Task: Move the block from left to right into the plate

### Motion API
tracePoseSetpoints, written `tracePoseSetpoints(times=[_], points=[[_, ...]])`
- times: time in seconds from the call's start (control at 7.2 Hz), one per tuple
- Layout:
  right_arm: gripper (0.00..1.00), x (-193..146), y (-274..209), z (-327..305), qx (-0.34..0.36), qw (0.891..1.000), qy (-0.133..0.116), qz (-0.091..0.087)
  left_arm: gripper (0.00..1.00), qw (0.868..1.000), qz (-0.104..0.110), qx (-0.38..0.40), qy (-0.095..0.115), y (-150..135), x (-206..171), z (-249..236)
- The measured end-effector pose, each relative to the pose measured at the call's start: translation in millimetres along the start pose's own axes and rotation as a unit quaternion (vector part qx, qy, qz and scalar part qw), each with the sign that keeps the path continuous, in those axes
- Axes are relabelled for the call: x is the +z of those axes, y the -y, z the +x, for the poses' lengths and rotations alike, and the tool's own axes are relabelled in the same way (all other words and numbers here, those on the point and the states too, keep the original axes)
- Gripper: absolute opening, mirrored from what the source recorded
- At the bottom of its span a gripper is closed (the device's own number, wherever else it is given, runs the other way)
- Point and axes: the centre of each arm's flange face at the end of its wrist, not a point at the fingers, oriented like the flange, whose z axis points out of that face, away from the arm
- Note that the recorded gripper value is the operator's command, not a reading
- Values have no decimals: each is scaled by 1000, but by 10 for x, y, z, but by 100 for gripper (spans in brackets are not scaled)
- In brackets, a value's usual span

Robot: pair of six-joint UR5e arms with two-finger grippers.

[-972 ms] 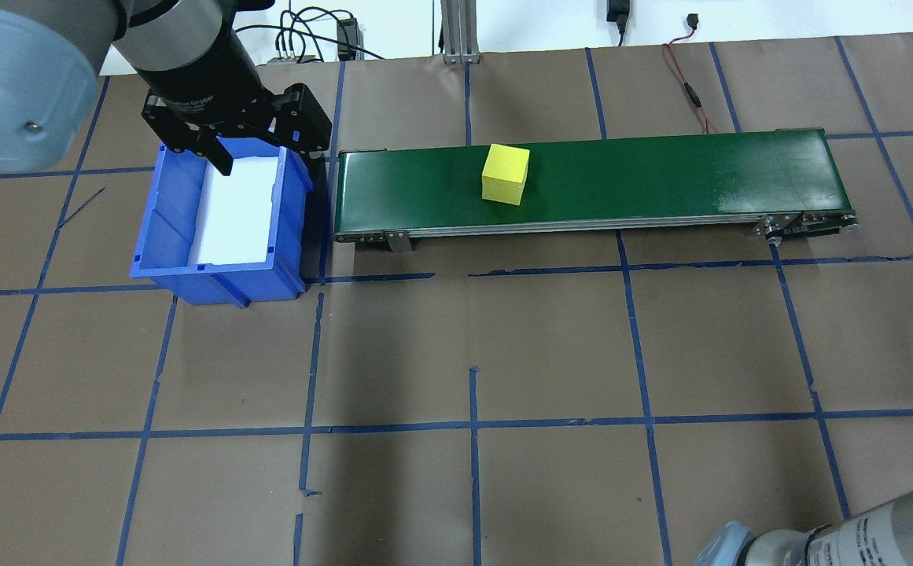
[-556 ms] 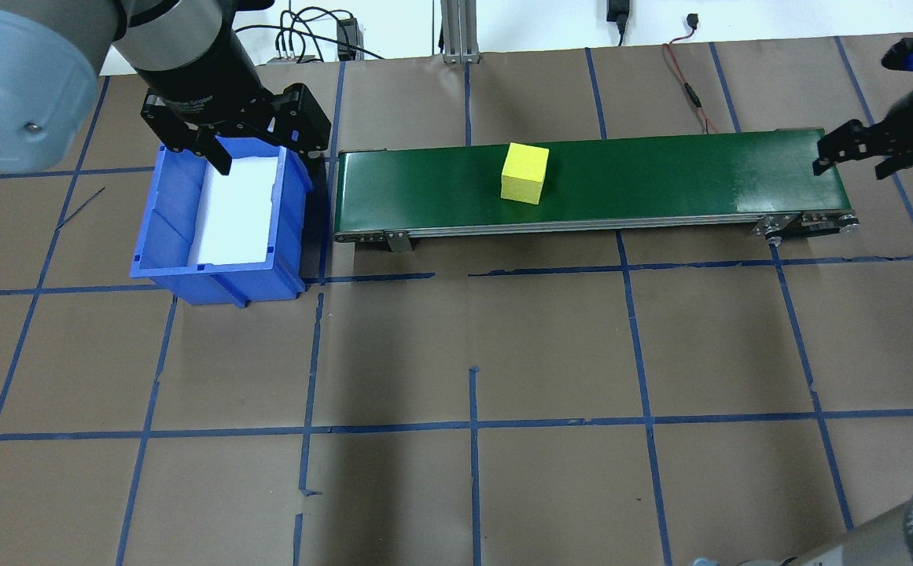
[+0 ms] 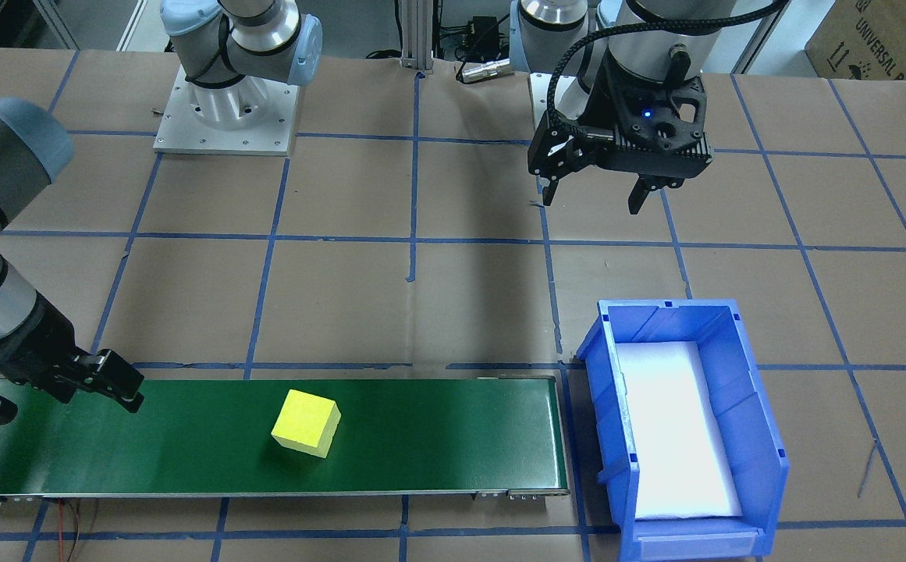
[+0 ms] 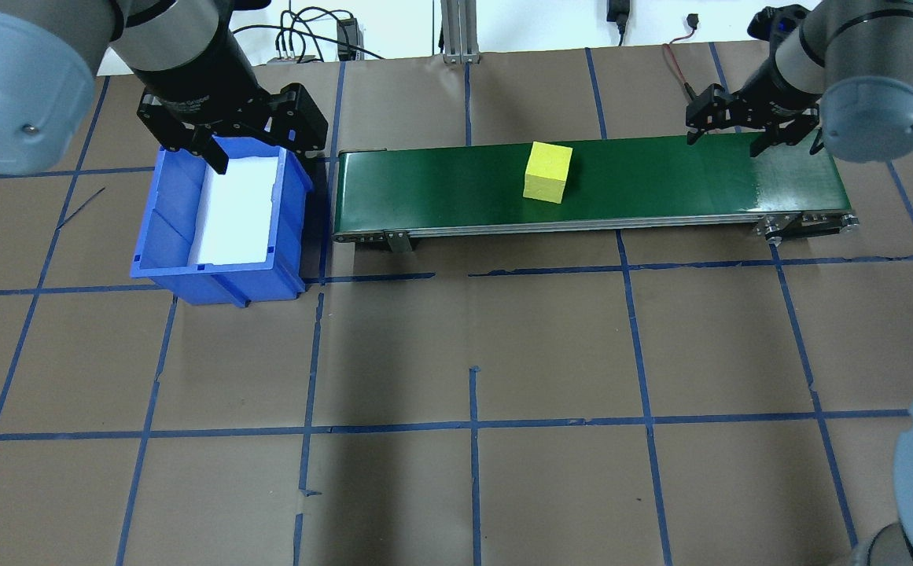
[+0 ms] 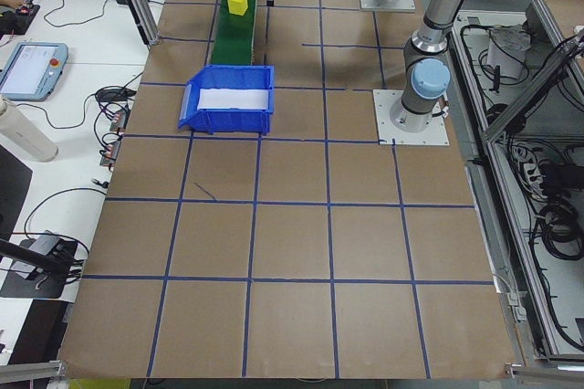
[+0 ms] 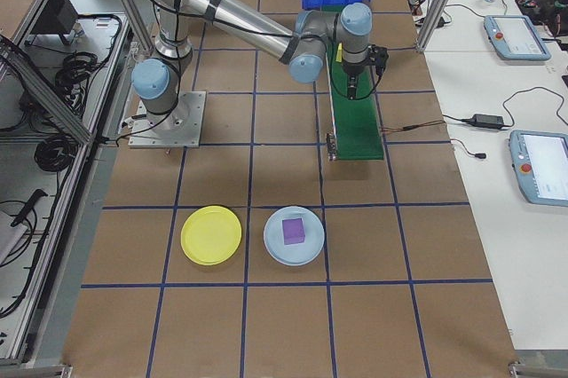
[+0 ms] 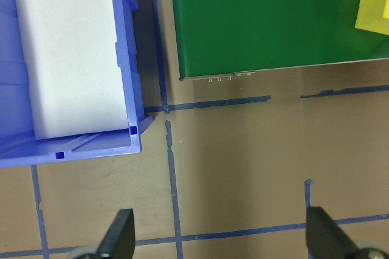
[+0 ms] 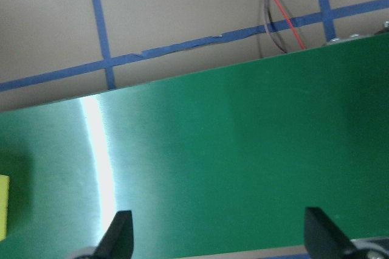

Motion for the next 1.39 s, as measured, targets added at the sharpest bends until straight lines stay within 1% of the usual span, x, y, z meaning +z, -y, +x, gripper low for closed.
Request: tracePoseSetpoints(times=[0.14,0.28,0.83,1.11,1.39], points=[[100,0,15,-103,9,1000,7,1,100,1000,0,0,0,-4,4,1],[100,29,26,-160,22,1000,20,-1,100,1000,0,0,0,-5,1,1],[100,272,169,-208,74,996,55,-17,100,1000,5,1,0,-3,-50,-12],[100,356,170,-203,97,993,59,-25,100,1000,5,1,1,-4,-56,-16],[100,381,168,-200,115,991,59,-28,100,1000,6,1,2,-5,-60,-21]])
